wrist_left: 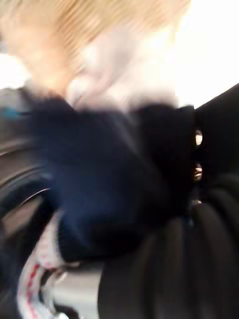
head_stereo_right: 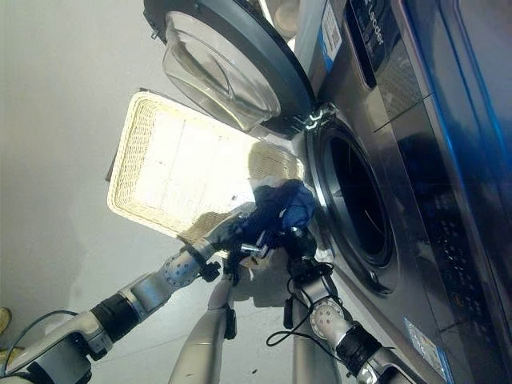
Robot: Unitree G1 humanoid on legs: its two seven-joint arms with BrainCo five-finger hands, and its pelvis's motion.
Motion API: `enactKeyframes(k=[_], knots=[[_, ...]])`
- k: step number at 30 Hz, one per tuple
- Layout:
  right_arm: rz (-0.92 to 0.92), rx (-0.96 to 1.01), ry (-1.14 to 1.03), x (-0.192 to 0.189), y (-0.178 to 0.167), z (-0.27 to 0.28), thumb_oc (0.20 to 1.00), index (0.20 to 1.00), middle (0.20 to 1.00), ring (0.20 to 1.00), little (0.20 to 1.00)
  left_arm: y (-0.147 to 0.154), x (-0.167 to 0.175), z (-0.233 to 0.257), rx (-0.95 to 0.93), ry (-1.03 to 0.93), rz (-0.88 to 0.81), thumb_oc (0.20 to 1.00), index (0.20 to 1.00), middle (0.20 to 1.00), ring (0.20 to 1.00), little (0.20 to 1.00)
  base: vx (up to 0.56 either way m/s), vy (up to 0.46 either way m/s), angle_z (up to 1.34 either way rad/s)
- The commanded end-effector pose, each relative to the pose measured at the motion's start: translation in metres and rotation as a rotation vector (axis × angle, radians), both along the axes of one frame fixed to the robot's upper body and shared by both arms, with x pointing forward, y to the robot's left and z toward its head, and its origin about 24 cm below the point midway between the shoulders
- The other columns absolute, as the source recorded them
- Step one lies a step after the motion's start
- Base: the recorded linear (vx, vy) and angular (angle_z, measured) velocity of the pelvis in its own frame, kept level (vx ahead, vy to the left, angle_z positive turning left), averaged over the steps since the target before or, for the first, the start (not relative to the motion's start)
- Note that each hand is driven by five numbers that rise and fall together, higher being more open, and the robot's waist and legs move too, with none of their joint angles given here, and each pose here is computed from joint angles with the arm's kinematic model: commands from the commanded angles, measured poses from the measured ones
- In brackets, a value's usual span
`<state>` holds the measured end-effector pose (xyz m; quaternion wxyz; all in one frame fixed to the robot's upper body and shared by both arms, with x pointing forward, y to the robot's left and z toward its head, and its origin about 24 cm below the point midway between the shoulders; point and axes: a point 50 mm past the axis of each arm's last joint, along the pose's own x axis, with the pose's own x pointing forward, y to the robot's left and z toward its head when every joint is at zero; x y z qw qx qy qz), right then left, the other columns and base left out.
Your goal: Put the clothes into the washing machine.
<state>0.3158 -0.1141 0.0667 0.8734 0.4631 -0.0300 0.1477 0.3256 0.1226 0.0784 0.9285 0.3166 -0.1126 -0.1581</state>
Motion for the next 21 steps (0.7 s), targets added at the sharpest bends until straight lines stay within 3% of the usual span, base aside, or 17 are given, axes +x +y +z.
enactKeyframes(k=[1, 10, 12, 14, 15, 21], knots=[[-0.151, 0.185, -0.116, 0.012, -0.024, 0.027, 0.2, 0.2, 0.2, 0.2, 0.2, 0.022, -0.008, -0.016, -0.133, -0.021, 0.242, 1.0, 1.0, 1.0, 1.0, 1.0, 0.03, -0.066, 0.12], [-0.537, 0.339, -0.106, 0.033, -0.106, 0.045, 0.2, 0.2, 0.2, 0.2, 0.2, 0.064, -0.009, -0.037, -0.44, 0.102, 0.501, 1.0, 1.0, 1.0, 1.0, 1.0, 0.02, -0.054, 0.07], [-0.746, 0.488, -0.105, 0.036, -0.151, 0.063, 0.2, 0.2, 0.2, 0.2, 0.2, 0.077, -0.012, -0.047, -0.516, 0.146, 0.553, 1.0, 1.0, 1.0, 1.0, 1.0, 0.03, -0.103, 0.03], [-0.819, 0.526, -0.11, 0.035, -0.165, 0.069, 0.2, 0.2, 0.2, 0.2, 0.2, 0.079, -0.013, -0.049, -0.531, 0.156, 0.562, 1.0, 1.0, 1.0, 1.0, 1.0, 0.03, -0.065, 0.03], [-0.954, 0.581, -0.137, 0.029, -0.194, 0.085, 0.2, 0.2, 0.2, 0.2, 0.2, 0.081, -0.018, -0.055, -0.546, 0.174, 0.575, 1.0, 1.0, 1.0, 1.0, 1.0, 0.05, -0.065, 0.03], [-1.328, 0.731, -0.179, -0.006, -0.264, 0.117, 0.2, 0.2, 0.2, 0.2, 0.2, 0.09, -0.029, -0.064, -0.529, 0.197, 0.582, 1.0, 1.0, 1.0, 1.0, 1.0, 0.01, -0.063, 0.04]])
